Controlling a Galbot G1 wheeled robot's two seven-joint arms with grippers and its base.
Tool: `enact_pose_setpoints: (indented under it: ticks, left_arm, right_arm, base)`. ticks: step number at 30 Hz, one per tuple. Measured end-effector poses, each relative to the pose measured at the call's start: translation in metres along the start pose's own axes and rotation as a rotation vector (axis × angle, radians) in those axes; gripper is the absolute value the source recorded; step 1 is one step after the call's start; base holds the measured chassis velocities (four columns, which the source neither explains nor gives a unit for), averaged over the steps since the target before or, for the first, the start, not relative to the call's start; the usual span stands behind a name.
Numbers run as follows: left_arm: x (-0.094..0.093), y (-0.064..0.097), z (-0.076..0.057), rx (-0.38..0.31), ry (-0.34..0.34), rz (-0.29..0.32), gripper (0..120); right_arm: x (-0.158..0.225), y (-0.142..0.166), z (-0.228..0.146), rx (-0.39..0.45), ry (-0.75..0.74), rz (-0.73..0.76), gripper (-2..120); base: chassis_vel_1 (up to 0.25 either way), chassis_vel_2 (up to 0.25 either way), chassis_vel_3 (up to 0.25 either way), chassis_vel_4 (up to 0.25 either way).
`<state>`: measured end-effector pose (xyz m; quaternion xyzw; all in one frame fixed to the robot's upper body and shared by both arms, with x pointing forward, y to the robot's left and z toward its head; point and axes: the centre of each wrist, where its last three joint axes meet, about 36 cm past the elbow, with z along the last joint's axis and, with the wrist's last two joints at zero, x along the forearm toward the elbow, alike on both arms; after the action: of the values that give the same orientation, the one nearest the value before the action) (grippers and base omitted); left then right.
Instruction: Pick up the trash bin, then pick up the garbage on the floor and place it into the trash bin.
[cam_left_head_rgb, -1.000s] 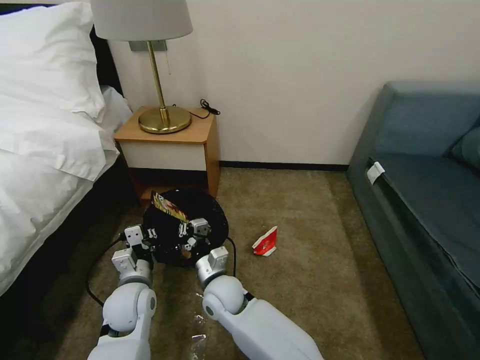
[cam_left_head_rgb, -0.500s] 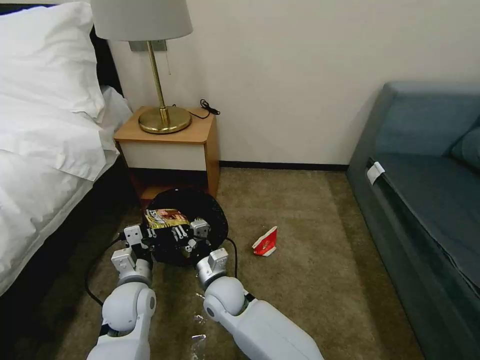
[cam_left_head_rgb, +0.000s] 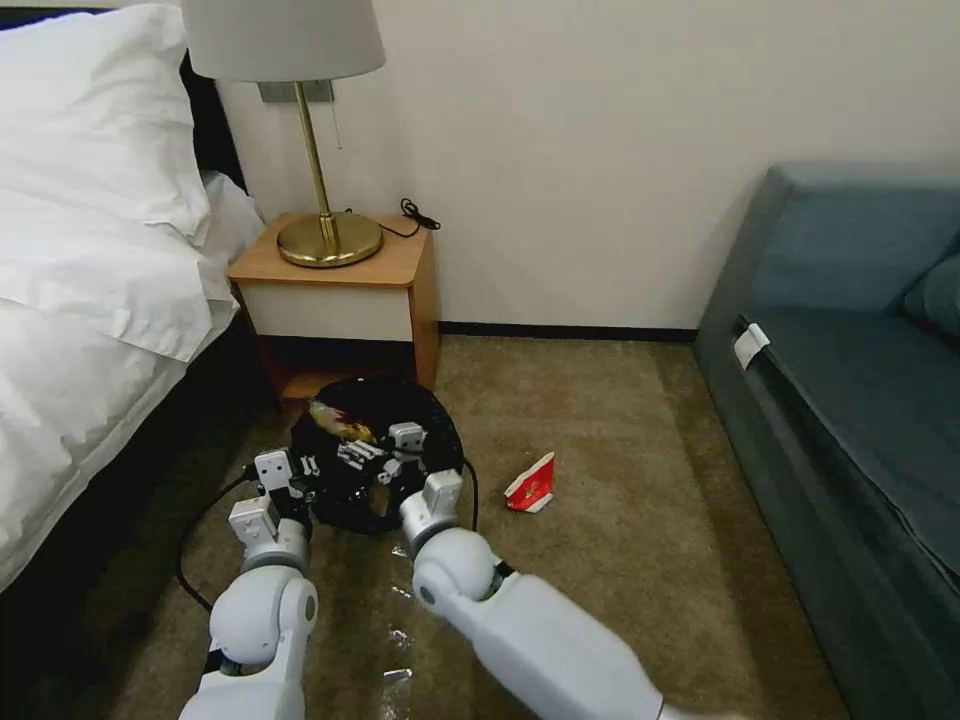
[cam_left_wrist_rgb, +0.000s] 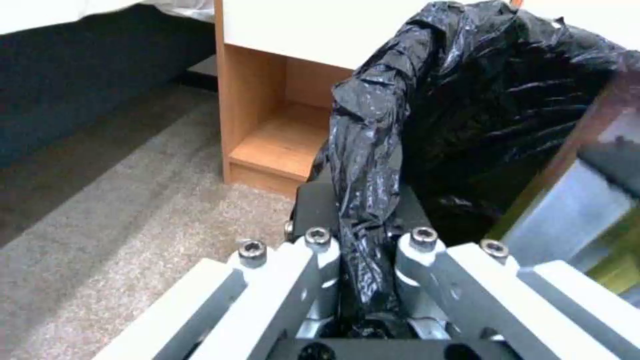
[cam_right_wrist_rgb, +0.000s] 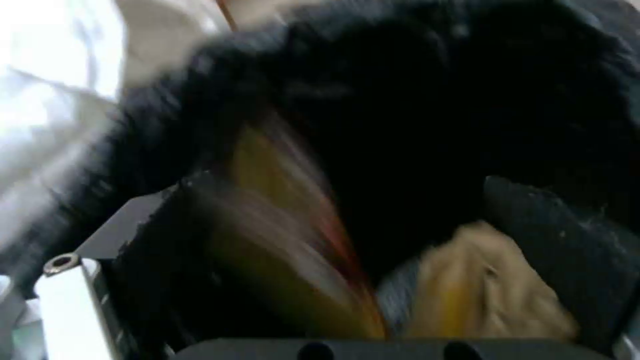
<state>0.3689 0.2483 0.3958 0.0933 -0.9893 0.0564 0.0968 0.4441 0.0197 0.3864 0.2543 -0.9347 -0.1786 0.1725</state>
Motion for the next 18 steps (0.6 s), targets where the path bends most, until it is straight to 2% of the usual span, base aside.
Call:
enact_pose_setpoints:
  ticks: [3,6,11,18]
  left_arm:
    - [0.0,0.001,-0.001,0.002,-0.003,-0.001,4]
    - [-0.001,-0.001,-0.001,0.007,-0.003,0.003,4]
    - [-0.002,-0.001,0.0,0.007,0.0,0.001,4]
    - [-0.006,0.007,0.003,-0.001,0.008,-0.019,4]
  right_arm:
    - [0.0,-0.009,-0.022,0.09,0.088,0.034,100]
    - [-0.003,-0.008,-0.028,0.117,0.085,0.04,100]
    - [-0.005,-0.005,-0.032,0.133,0.043,0.041,100]
    - [0.003,-0.003,-0.06,0.141,-0.095,0.02,100]
  base:
    - [0.0,0.0,0.0,0.0]
    - [0.0,0.0,0.0,0.0]
    - [0.0,0.0,0.0,0.0]
    - [0.0,0.0,0.0,0.0]
